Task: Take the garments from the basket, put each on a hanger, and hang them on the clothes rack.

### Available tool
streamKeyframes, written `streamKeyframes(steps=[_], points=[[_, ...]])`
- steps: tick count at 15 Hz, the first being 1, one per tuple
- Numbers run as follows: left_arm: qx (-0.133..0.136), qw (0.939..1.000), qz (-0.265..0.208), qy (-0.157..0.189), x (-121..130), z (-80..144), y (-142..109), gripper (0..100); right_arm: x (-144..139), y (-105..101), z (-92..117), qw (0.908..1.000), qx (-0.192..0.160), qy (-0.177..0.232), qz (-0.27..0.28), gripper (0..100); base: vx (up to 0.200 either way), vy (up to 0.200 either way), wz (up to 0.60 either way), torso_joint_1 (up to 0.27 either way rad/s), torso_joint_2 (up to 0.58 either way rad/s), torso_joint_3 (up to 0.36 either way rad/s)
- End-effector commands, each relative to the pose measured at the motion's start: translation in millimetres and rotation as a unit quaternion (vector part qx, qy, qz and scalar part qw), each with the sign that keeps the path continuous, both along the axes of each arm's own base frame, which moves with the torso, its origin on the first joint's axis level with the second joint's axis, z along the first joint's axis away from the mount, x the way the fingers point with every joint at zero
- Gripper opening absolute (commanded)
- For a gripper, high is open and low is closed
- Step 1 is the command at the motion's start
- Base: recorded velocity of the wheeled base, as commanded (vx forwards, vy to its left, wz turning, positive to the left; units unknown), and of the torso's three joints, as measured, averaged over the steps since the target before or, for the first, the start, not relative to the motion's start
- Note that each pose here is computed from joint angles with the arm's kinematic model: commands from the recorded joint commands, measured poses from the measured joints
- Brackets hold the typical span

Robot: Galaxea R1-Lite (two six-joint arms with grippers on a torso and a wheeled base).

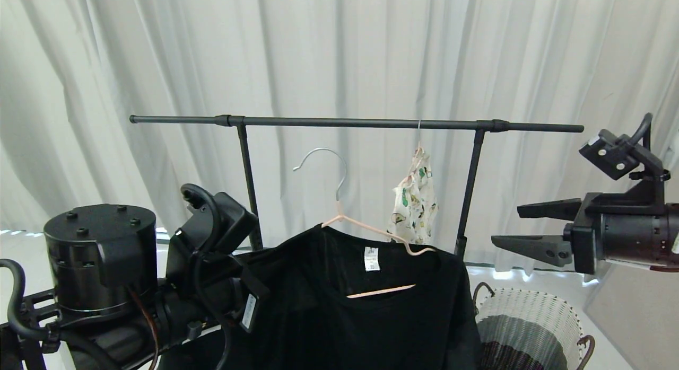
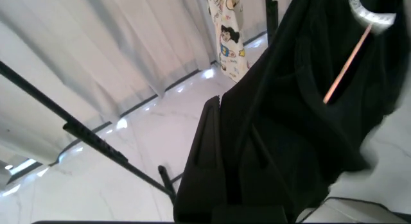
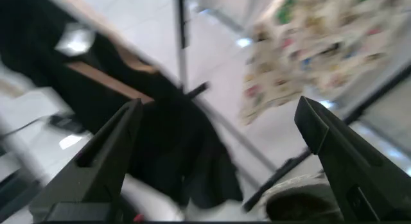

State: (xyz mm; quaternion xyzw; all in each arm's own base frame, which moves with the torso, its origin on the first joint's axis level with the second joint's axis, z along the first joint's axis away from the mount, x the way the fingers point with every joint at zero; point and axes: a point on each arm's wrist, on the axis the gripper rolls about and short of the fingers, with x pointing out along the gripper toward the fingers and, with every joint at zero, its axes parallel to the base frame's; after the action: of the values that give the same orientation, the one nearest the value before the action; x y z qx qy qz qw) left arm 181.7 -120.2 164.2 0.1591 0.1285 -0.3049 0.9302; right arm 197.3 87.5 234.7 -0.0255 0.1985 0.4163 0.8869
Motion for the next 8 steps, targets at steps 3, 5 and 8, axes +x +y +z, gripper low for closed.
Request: streamKeyframes(steps=[3, 5, 8], points=[[-0.011, 0.9998, -0.008, -0.017, 7.6, -4.0, -9.8, 0, -3.0, 3.6, 17.2, 0.9981, -0.020, -0.022, 0.053, 100, 0.000, 0.000, 0.00, 0.000, 0.00, 0.000], [-0.009, 0.9993, -0.034, -0.014, -1.5, -7.6, -18.4, 0, -8.0, 15.0, 11.3, 0.9927, -0.054, -0.036, 0.102, 100, 0.000, 0.000, 0.00, 0.000, 0.00, 0.000], [-0.019, 0.9970, -0.071, -0.026, -11.0, -14.2, -31.9, 0, -29.1, 47.0, 5.0, 0.9764, -0.074, -0.027, 0.201, 100, 0.000, 0.000, 0.00, 0.000, 0.00, 0.000]])
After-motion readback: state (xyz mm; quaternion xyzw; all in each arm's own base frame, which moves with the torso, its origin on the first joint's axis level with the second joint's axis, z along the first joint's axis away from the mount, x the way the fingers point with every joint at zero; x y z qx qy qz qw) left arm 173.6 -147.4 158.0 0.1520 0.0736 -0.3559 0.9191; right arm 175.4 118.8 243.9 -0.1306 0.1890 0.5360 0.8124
